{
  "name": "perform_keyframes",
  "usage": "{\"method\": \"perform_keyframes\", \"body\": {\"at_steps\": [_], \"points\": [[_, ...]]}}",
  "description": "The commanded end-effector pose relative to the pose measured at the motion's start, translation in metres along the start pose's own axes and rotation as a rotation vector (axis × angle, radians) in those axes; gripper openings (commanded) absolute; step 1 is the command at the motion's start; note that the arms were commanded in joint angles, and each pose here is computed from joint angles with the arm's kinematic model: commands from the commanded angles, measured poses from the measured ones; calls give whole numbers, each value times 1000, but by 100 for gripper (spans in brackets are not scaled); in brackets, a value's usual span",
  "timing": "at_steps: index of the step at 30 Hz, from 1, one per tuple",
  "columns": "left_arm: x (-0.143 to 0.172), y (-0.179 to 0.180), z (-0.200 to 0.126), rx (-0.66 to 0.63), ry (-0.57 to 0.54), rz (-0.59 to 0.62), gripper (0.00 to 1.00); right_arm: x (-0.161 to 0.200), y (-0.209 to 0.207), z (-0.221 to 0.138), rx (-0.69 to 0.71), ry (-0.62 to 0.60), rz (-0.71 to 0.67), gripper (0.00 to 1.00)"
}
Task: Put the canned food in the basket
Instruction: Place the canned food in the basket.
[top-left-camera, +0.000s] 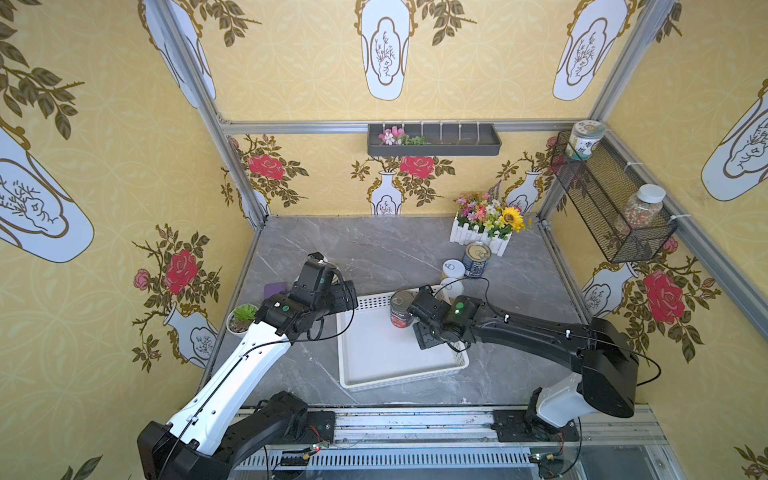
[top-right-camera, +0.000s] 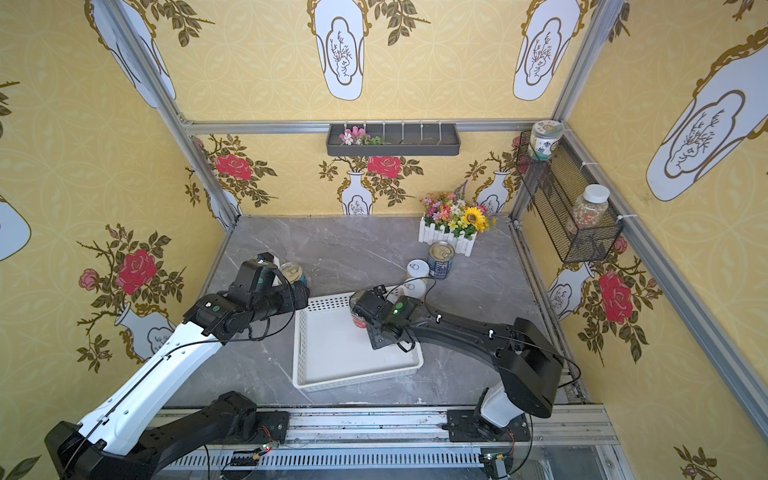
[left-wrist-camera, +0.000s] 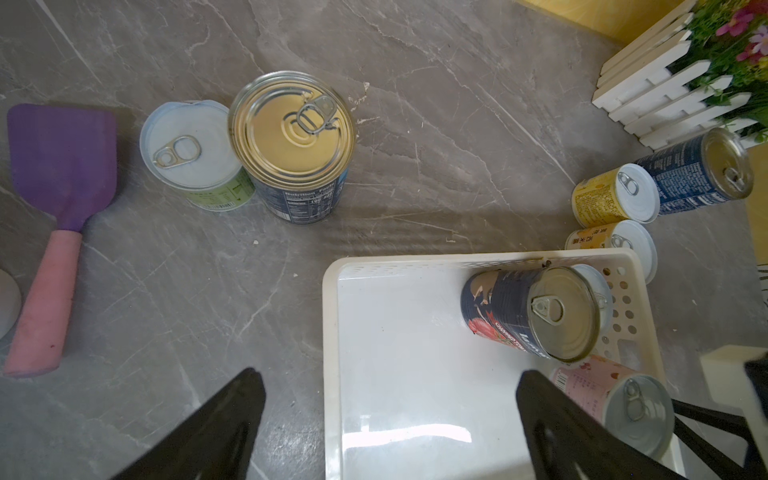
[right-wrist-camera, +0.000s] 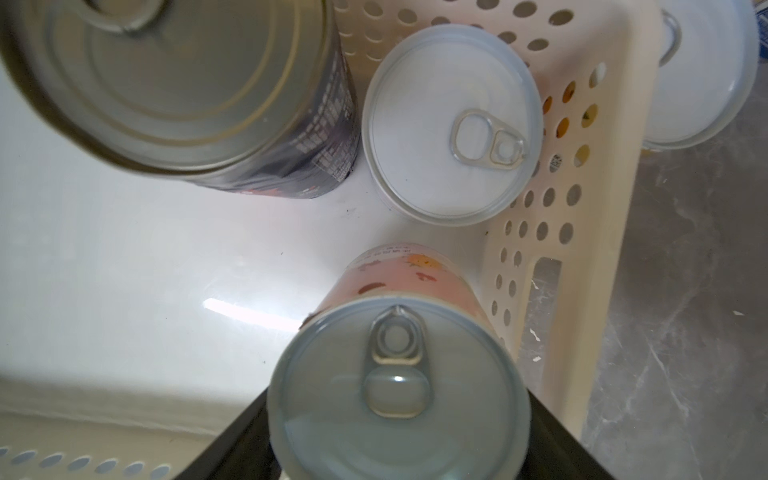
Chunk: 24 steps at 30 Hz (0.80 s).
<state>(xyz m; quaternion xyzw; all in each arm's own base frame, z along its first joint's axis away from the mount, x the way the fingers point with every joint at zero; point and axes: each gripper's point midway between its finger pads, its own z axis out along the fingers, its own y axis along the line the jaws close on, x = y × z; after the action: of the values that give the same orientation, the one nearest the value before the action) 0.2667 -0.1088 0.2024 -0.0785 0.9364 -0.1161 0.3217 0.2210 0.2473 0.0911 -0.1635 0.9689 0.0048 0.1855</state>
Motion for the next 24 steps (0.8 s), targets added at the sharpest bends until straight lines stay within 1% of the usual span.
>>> {"method": "perform_keyframes", "body": {"at_steps": [1, 8, 16, 24], "points": [[-1, 1, 1, -1, -7, -4, 100, -12, 0, 7, 21, -36, 16, 74], [-1, 2, 2, -11, -4, -4, 100, -13, -9, 24, 56, -11, 34, 75], [-1, 1, 2, -7, -2, -4, 100, -15, -18, 36, 50, 11, 60, 77], [0, 1, 3, -8, 3, 0, 100, -17, -21, 37, 65, 7, 63, 88]]}}
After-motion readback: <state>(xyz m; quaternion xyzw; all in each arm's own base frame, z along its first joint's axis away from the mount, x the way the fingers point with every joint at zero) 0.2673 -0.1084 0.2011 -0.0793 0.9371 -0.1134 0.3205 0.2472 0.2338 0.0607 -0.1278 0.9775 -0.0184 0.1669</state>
